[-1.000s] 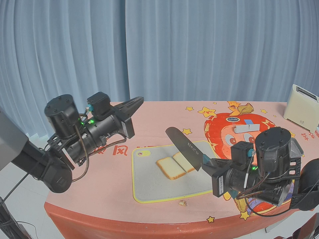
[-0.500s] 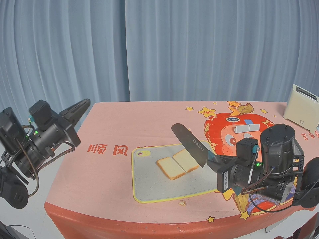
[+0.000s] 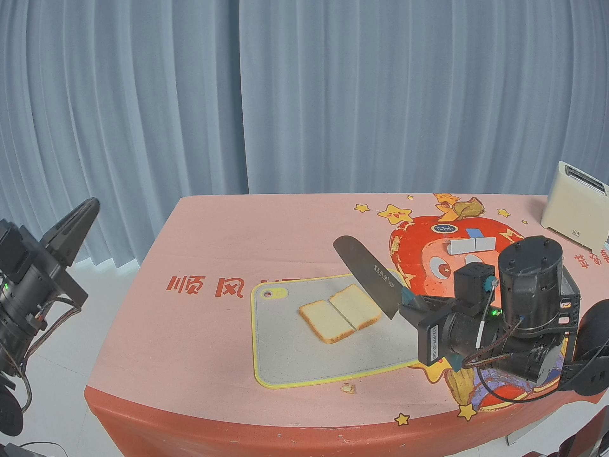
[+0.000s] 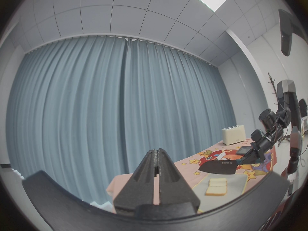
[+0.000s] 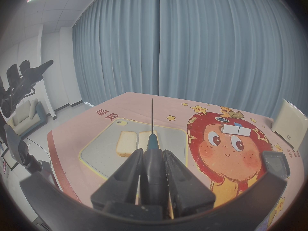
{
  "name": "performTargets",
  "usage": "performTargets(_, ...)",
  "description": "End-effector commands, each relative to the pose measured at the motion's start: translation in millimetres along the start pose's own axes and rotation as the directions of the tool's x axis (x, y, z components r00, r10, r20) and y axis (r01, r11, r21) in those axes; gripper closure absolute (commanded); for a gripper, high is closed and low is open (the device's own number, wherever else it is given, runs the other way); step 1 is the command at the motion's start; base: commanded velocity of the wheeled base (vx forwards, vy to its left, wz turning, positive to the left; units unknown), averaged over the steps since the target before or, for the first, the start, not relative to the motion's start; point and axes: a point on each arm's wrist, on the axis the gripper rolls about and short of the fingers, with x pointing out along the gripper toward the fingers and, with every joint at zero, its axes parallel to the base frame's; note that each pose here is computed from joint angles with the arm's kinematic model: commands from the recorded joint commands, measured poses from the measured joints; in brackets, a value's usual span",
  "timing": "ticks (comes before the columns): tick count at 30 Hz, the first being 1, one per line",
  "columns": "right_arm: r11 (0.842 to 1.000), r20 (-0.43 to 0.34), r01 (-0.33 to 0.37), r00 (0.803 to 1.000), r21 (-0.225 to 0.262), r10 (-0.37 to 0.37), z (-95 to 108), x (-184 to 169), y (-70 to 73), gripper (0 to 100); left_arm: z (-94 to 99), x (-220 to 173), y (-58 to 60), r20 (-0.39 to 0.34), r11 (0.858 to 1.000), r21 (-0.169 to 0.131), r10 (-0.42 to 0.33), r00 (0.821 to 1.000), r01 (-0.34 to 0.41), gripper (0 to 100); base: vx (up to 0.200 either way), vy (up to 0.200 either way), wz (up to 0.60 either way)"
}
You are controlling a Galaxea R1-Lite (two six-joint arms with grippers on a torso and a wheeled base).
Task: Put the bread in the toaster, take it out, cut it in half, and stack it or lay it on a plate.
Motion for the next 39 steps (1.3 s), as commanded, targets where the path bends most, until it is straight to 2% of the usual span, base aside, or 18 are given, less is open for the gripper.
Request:
performTargets(1,1.000,0.001,0.000,1.000,-0.003,0.000,-0.6,-0.8,1.1,100,6.0,-31.1,2.5,0.035,0.996,0.061,0.070,0.997,-0.072,100,0.000,0.000,0.00)
performTargets(6,1.000,0.032,-0.001,0.999,0.006,0.001,0.7,-2.5,1.8,100,2.9,-50.8,-3.3,0.036,0.995,0.069,0.076,0.996,-0.078,100,0.000,0.000,0.00)
performTargets(9,1.000,0.086,-0.001,0.996,0.021,-0.001,3.3,-1.7,0.0,100,-0.1,-68.9,-9.1,0.042,0.994,0.070,0.080,0.996,-0.083,100,0.000,0.000,0.00)
performTargets(14,1.000,0.126,-0.001,0.992,0.009,0.000,6.0,-7.5,-2.5,100,4.4,-89.3,-15.3,0.049,0.993,0.065,0.090,0.995,-0.093,100,0.000,0.000,0.00)
performTargets(18,1.000,0.155,-0.008,0.988,0.018,0.006,10.1,-12.6,-3.6,100,-9.6,-126.1,-27.7,-0.076,0.994,0.046,0.100,0.992,-0.097,100,0.000,0.000,0.00)
performTargets(24,1.000,0.169,-0.010,0.986,0.022,0.006,12.6,-15.5,-4.7,100,-32.3,-167.7,-42.6,-0.165,0.995,0.037,0.101,0.981,-0.096,100,0.000,0.000,0.00)
performTargets(27,1.000,0.182,-0.007,0.983,0.024,0.003,14.7,-19.3,-6.9,100,-50.1,-188.2,-49.7,-0.211,0.993,0.051,0.117,0.970,-0.109,100,0.000,0.000,0.00)
performTargets(28,1.000,0.189,-0.008,0.982,0.022,0.004,15.7,-20.9,-7.3,100,-57.9,-193.5,-51.5,-0.254,0.990,0.066,0.135,0.958,-0.122,100,0.000,0.000,0.00)
performTargets(29,1.000,0.192,-0.006,0.981,0.019,0.002,16.2,-21.5,-7.8,100,-63.1,-197.4,-53.3,-0.287,0.984,0.073,0.175,0.942,-0.161,100,0.000,0.000,0.00)
performTargets(32,1.000,0.194,-0.006,0.981,0.019,0.003,16.4,-22.7,-8.2,100,-62.5,-198.4,-54.0,-0.265,0.976,0.077,0.215,0.940,-0.202,100,0.000,0.000,0.00)
performTargets(33,1.000,0.193,-0.002,0.981,0.021,-0.002,16.4,-21.8,-9.4,100,-60.9,-198.2,-52.8,-0.242,0.967,0.091,0.253,0.937,-0.238,100,0.000,0.000,0.00)
performTargets(34,1.000,0.193,0.003,0.981,0.025,-0.008,16.6,-21.4,-10.8,100,-61.5,-198.6,-52.0,-0.248,0.957,0.091,0.291,0.924,-0.277,100,0.000,0.000,0.00)
performTargets(36,1.000,0.190,0.002,0.982,0.022,-0.007,16.0,-21.4,-10.9,100,-65.3,-200.2,-50.6,-0.286,0.930,0.063,0.365,0.886,-0.362,100,0.000,0.000,0.00)
performTargets(37,1.000,0.190,0.002,0.982,0.022,-0.007,16.0,-21.4,-10.9,100,-67.1,-201.0,-50.1,-0.303,0.913,0.025,0.395,0.867,-0.407,100,0.000,0.000,0.00)
performTargets(38,1.000,0.191,0.001,0.982,0.022,-0.005,16.2,-21.9,-10.6,100,-67.3,-201.2,-49.8,-0.304,0.903,0.005,0.410,0.860,-0.429,100,0.000,0.000,0.00)
performTargets(39,1.000,0.193,0.002,0.981,0.023,-0.006,16.4,-22.2,-10.8,100,-67.0,-201.1,-49.7,-0.301,0.904,0.006,0.409,0.861,-0.428,100,0.000,0.000,0.00)
